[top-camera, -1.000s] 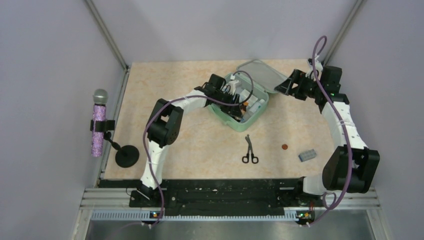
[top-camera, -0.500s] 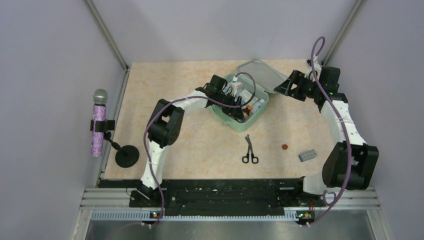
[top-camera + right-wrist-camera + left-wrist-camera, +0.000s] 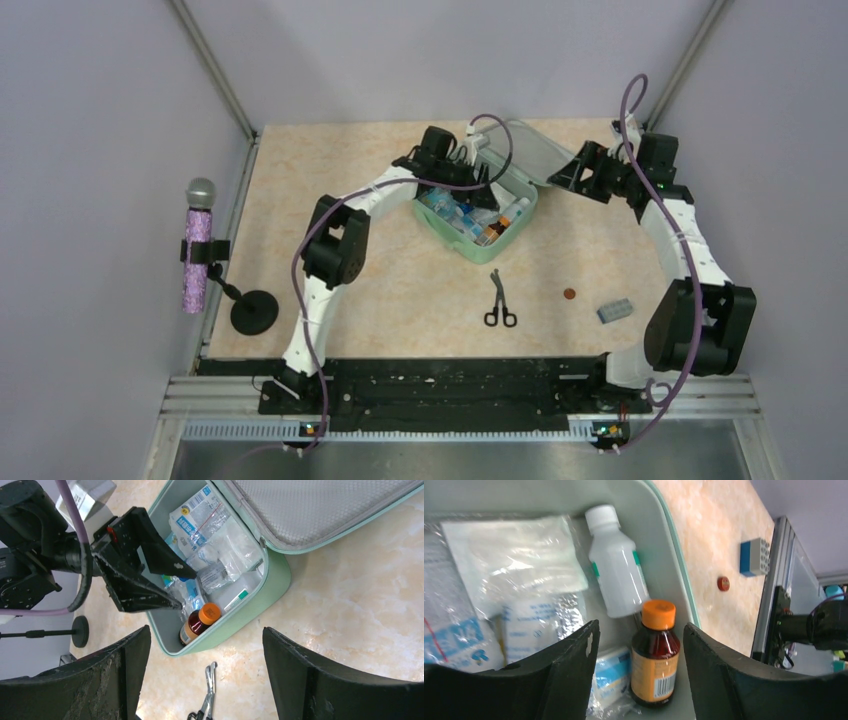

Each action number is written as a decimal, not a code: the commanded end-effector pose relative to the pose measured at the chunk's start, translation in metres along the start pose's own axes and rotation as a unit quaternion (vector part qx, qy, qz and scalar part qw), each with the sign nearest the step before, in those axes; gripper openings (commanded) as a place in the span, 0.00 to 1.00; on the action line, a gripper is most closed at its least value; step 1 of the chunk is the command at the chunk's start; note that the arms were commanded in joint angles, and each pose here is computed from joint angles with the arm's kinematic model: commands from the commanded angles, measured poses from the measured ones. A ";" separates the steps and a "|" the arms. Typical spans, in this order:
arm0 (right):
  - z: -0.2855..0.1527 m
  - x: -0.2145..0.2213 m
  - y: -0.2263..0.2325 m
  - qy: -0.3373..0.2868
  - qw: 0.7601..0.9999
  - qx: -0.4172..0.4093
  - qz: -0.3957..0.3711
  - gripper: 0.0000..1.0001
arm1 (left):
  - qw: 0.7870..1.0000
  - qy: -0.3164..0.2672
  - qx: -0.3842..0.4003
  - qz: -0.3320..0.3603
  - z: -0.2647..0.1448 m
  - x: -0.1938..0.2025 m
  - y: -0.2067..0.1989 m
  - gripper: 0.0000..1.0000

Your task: Organize the medicine kit

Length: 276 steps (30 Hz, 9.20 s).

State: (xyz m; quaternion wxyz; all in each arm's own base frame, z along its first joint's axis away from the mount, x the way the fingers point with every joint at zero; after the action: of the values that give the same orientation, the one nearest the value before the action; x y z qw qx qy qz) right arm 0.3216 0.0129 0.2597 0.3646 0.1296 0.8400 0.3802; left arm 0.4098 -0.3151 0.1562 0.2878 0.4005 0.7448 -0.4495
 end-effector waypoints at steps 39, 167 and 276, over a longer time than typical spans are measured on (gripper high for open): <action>0.006 -0.006 -0.024 -0.011 0.998 0.054 -0.005 0.80 | 0.994 -0.092 0.048 0.042 -0.039 -0.068 -0.015 0.56; 0.090 0.219 0.058 0.198 0.894 0.265 -0.301 0.50 | 0.892 -0.052 -0.446 -0.050 -0.283 0.047 -0.114 0.61; 0.015 0.185 -0.085 0.129 0.957 0.248 0.081 0.00 | 0.989 0.086 0.004 0.118 0.004 0.059 -0.205 0.58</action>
State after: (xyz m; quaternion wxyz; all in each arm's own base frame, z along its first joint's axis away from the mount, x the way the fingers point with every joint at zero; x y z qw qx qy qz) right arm 0.2177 0.0647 0.1017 0.1894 0.2035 0.9355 0.2183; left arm 0.2072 -0.3200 0.1960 0.2657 0.5137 0.7448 -0.3330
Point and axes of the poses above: each gripper's point midway between its finger pads, its own z axis out along the fingers, its own y axis along the line the jaws close on, x = y × z, the point moved 10 cm from there along -z, back along the fingers, and after that the axes turned 13 degrees about z, right-handed, at the moved point
